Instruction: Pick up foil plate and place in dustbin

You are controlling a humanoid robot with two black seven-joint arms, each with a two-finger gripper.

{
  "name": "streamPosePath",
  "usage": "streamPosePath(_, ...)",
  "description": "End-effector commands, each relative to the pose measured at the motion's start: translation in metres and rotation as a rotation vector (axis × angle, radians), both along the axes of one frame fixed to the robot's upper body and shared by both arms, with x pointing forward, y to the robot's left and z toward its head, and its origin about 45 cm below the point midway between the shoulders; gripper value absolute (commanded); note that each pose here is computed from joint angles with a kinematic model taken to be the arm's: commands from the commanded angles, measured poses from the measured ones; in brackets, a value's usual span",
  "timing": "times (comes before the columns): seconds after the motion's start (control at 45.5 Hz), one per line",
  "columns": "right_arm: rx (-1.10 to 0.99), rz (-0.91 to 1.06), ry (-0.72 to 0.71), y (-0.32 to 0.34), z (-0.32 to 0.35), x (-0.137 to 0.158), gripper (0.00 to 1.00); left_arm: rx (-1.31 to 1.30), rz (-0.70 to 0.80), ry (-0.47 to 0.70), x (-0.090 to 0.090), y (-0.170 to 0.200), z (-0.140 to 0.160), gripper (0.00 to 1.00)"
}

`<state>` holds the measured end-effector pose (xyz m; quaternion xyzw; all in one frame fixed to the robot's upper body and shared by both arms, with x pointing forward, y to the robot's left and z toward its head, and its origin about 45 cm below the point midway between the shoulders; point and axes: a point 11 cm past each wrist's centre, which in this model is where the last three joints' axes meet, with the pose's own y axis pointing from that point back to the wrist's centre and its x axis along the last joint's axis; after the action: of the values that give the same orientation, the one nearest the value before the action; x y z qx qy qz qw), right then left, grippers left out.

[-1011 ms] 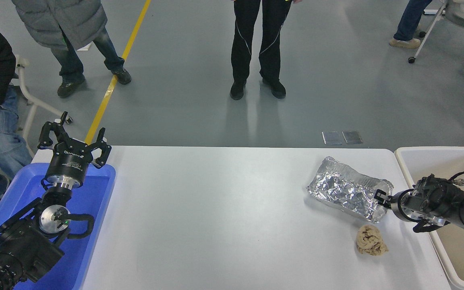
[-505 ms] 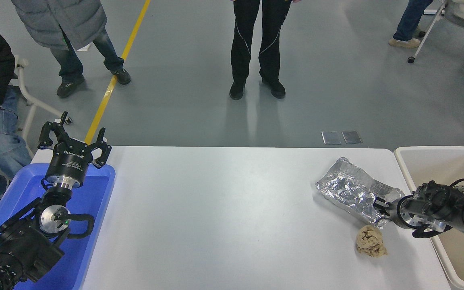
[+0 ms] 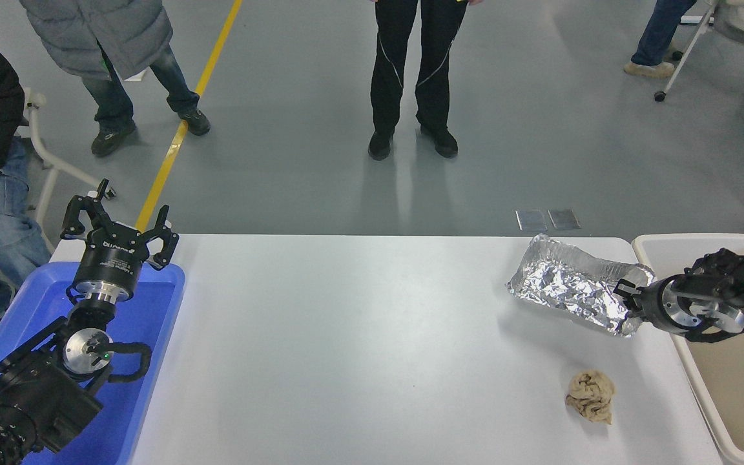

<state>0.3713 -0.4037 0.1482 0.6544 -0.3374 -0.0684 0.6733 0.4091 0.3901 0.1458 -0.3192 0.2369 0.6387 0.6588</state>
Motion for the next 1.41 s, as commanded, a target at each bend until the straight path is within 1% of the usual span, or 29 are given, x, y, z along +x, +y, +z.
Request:
streamPosePath(0.0,0.108,0.114,0.11,0.039,0.073,-0.002,0.0,0.0,0.0,0.0,0.0,0.0,0.0,0.98)
streamPosePath(0.066,0.129,0.144,0.128,0.047,0.096,-0.003,0.0,0.0,0.0,0.0,0.0,0.0,0.0,0.98)
streamPosePath(0.264,0.089,0.309,0.153,0.07,0.161,-0.004,0.0,0.0,0.001,0.001,0.0,0.0,0.0,0.98)
streamPosePath(0.44,0.119,0.362,0.141,0.088,0.197,-0.008,0.0,0.0,0.0,0.0,0.0,0.0,0.0,0.98)
streamPosePath(0.593,0.13,0.394,0.095,0.098,0.226,-0.009,0.0,0.001,0.002,0.002,0.0,0.0,0.0,0.98)
streamPosePath(0.923,0.137,0.384,0.08,0.093,0.238,-0.01,0.0,0.0,0.0,0.0,0.0,0.0,0.0,0.98)
streamPosePath(0.989,0.133,0.354,0.072,0.081,0.239,-0.01,0.0,0.001,0.002,0.004,-0.001,0.001,-0.001,0.98)
streamPosePath(1.121,0.103,0.237,0.026,0.033,0.246,-0.008,0.0,0.001,0.001,0.003,-0.001,0.001,-0.001,0.98)
streamPosePath(1.275,0.111,0.072,-0.031,-0.033,0.251,-0.021,0.0,-0.001,0.003,0.002,-0.001,0.001,-0.001,0.98)
streamPosePath(1.385,0.062,-0.014,-0.052,-0.08,0.253,-0.035,0.0,-0.002,0.006,0.001,-0.001,0.001,-0.001,0.98)
